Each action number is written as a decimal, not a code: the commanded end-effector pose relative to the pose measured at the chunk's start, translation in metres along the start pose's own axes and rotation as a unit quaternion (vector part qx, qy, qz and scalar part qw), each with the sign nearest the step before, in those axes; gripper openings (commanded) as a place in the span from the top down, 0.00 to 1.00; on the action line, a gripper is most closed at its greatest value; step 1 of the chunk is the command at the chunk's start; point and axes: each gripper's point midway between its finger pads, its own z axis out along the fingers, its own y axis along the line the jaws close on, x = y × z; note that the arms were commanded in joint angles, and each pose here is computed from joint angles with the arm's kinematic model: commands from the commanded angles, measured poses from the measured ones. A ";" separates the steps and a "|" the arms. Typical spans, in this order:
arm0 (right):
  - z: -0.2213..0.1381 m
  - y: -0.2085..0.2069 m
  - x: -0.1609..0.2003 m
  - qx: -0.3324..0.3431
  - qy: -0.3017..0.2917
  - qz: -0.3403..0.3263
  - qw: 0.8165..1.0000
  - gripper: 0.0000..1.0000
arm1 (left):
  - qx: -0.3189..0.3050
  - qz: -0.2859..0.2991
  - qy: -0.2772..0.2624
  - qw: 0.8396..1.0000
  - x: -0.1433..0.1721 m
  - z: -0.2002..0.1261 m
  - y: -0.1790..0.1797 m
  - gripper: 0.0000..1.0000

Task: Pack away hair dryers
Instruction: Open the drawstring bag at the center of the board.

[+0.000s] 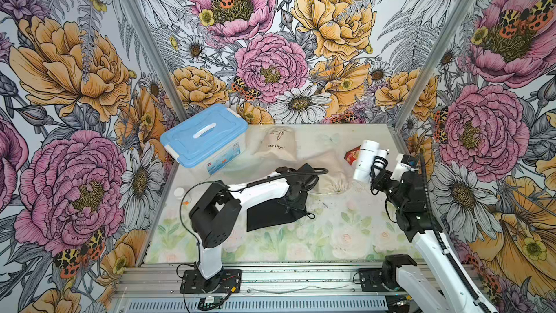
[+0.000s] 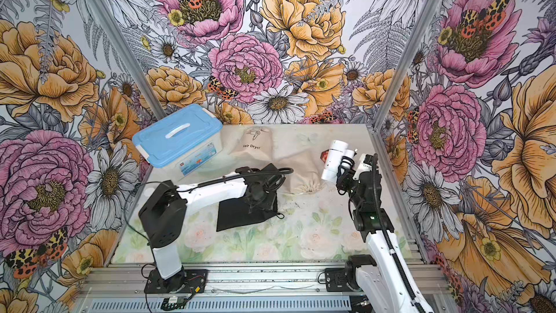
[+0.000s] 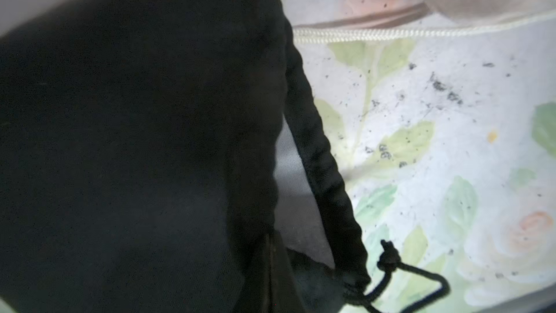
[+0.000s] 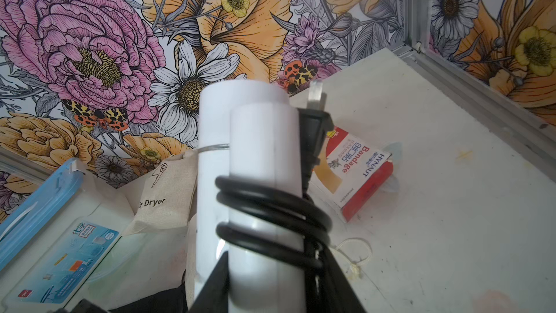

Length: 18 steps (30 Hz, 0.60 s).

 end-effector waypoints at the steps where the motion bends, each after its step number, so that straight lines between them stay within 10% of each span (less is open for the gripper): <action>1: -0.009 0.026 -0.038 -0.042 -0.054 -0.006 0.998 0.89 | 0.013 0.009 -0.014 1.000 0.008 -0.024 0.015 1.00; 18: 0.000 0.091 0.001 -0.136 0.002 -0.043 0.990 0.89 | -0.002 -0.038 -0.139 0.990 -0.034 -0.108 0.096 1.00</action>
